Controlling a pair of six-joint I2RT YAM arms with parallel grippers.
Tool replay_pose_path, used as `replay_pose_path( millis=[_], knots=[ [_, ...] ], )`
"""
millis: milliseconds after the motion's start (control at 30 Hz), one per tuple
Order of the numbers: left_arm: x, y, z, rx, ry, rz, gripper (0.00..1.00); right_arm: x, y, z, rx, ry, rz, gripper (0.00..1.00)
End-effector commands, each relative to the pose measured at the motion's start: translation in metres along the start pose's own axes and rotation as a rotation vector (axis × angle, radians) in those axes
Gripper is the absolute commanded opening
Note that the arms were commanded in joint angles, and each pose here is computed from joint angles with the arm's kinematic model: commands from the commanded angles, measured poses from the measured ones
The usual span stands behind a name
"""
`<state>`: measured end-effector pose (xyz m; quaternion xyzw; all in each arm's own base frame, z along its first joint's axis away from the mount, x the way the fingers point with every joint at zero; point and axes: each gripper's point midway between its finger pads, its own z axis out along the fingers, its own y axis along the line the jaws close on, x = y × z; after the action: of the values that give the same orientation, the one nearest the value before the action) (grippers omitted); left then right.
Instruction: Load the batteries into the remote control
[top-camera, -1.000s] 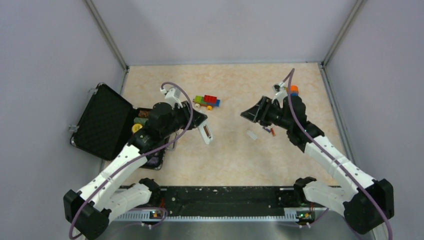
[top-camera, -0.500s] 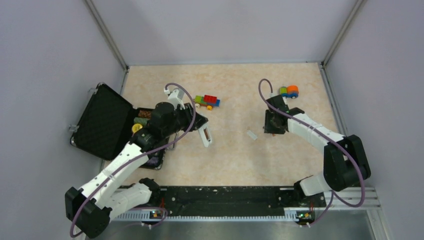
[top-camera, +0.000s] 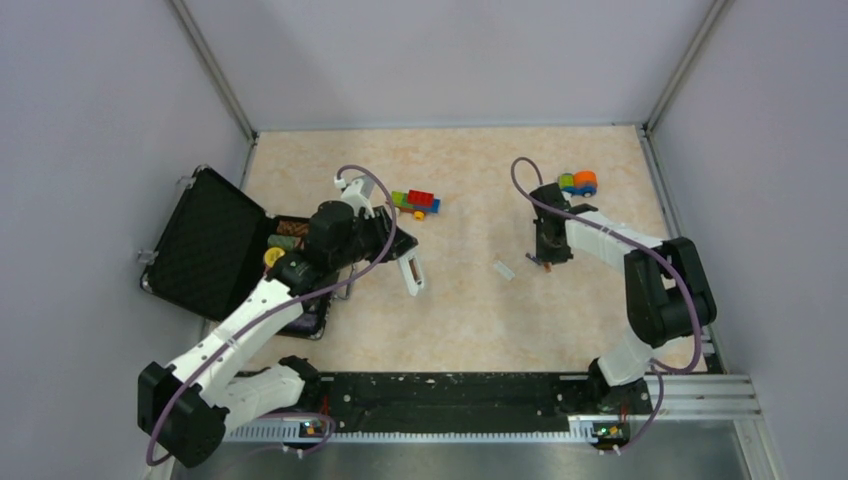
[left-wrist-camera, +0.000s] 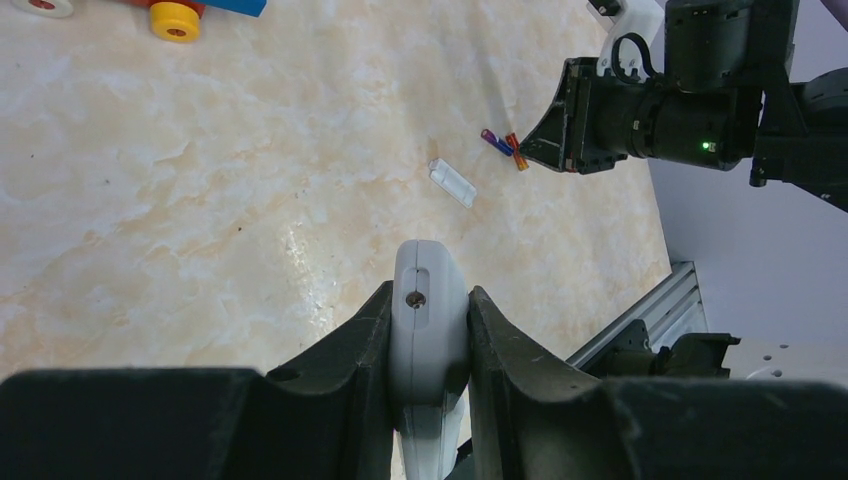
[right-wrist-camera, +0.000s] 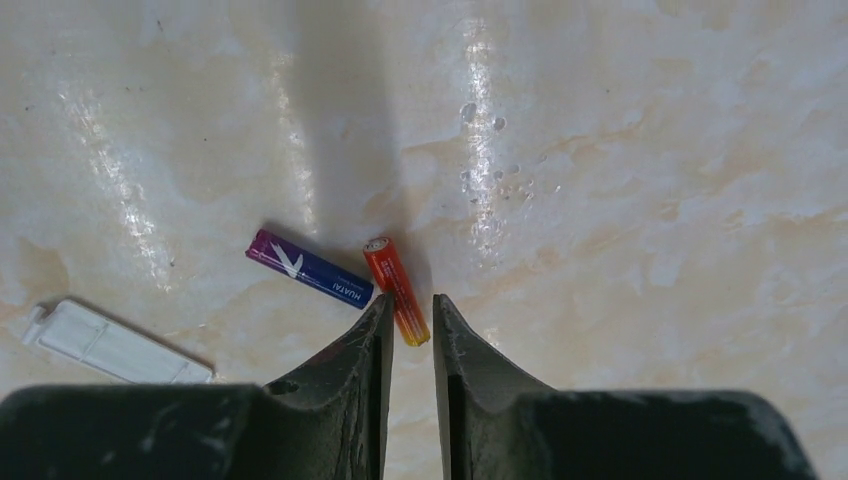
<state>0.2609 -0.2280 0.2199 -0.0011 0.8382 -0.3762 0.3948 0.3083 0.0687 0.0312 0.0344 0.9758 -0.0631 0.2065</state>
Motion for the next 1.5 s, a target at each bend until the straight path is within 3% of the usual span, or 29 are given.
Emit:
replay_pose_path(
  millis=[0, 267, 567, 733, 900, 1200, 1300, 1467],
  knots=[
    [-0.026, -0.021, -0.002, 0.078, -0.074, 0.036, 0.0, -0.023, 0.0, 0.003, 0.019, -0.042, -0.013, 0.21],
    [-0.032, -0.02, 0.001, 0.088, -0.075, 0.032, 0.0, -0.021, 0.008, 0.015, -0.012, -0.015, -0.016, 0.26],
    [-0.033, -0.018, 0.003, 0.095, -0.066, 0.036, 0.0, -0.021, 0.006, 0.014, -0.044, -0.015, 0.055, 0.06],
    [-0.031, -0.025, 0.003, 0.14, -0.051, 0.062, 0.0, -0.028, 0.021, -0.002, -0.151, -0.06, 0.062, 0.02],
    [-0.028, -0.042, -0.001, 0.244, -0.038, 0.098, 0.0, -0.052, 0.076, -0.088, -0.55, -0.263, 0.037, 0.02],
    [-0.026, -0.076, -0.012, 0.446, -0.029, 0.116, 0.0, -0.063, 0.151, -0.282, -1.025, -0.713, -0.081, 0.01],
    [-0.031, -0.085, -0.017, 0.507, -0.08, 0.117, 0.0, -0.063, 0.154, -0.325, -1.132, -0.845, -0.059, 0.0],
    [-0.041, -0.084, -0.013, 0.441, -0.067, 0.021, 0.0, -0.068, 0.156, -0.36, -1.192, -0.918, -0.05, 0.0]
  ],
)
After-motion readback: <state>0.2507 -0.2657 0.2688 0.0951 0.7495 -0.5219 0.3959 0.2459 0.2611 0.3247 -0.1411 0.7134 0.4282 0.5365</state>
